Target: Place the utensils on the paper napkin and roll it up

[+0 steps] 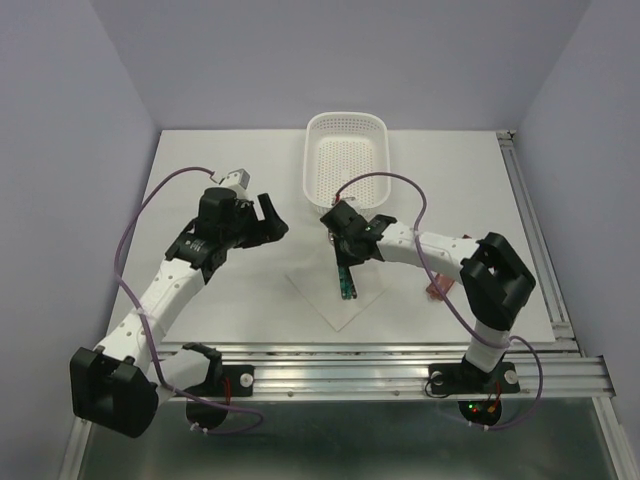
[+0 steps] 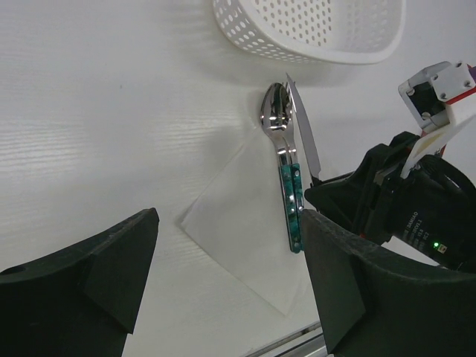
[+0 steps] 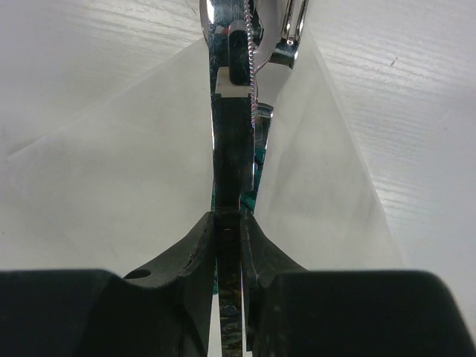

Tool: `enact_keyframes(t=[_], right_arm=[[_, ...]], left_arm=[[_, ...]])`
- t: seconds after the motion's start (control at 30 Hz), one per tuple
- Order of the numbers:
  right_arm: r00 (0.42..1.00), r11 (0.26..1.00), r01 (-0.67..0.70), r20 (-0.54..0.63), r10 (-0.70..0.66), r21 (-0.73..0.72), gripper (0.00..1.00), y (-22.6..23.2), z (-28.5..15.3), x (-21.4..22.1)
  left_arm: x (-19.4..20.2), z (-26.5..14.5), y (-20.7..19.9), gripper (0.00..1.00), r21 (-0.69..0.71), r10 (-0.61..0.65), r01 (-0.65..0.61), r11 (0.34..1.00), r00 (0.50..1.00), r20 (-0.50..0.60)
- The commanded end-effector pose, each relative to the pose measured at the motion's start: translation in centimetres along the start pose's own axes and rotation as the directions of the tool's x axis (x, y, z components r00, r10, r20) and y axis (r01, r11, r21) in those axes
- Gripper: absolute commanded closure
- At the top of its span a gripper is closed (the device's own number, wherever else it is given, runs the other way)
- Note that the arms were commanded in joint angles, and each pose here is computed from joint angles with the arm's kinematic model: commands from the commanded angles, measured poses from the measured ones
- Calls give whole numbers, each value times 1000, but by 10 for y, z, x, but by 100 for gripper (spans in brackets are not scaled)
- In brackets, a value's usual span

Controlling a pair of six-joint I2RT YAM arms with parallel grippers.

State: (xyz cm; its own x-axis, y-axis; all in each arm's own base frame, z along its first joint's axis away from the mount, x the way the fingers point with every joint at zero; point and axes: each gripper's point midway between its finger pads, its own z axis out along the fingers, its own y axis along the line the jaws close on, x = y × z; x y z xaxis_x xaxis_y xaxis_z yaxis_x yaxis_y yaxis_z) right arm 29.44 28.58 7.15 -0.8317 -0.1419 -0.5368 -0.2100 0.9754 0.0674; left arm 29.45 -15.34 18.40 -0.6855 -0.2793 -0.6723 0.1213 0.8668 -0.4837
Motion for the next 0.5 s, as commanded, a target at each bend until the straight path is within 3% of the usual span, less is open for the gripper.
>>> enact_keyframes(t=[0.0,0.47], right_arm=[[988,995,-98,116,99,-17,96,16,-3,-32],[990,993,-114,92,112,17,94,22,15,-7]], left_arm=[[-16,-12,-6,12,17,10,-11,1000,998,67],[-18,-17,-5,12,8,25,-26,1000,997,72]])
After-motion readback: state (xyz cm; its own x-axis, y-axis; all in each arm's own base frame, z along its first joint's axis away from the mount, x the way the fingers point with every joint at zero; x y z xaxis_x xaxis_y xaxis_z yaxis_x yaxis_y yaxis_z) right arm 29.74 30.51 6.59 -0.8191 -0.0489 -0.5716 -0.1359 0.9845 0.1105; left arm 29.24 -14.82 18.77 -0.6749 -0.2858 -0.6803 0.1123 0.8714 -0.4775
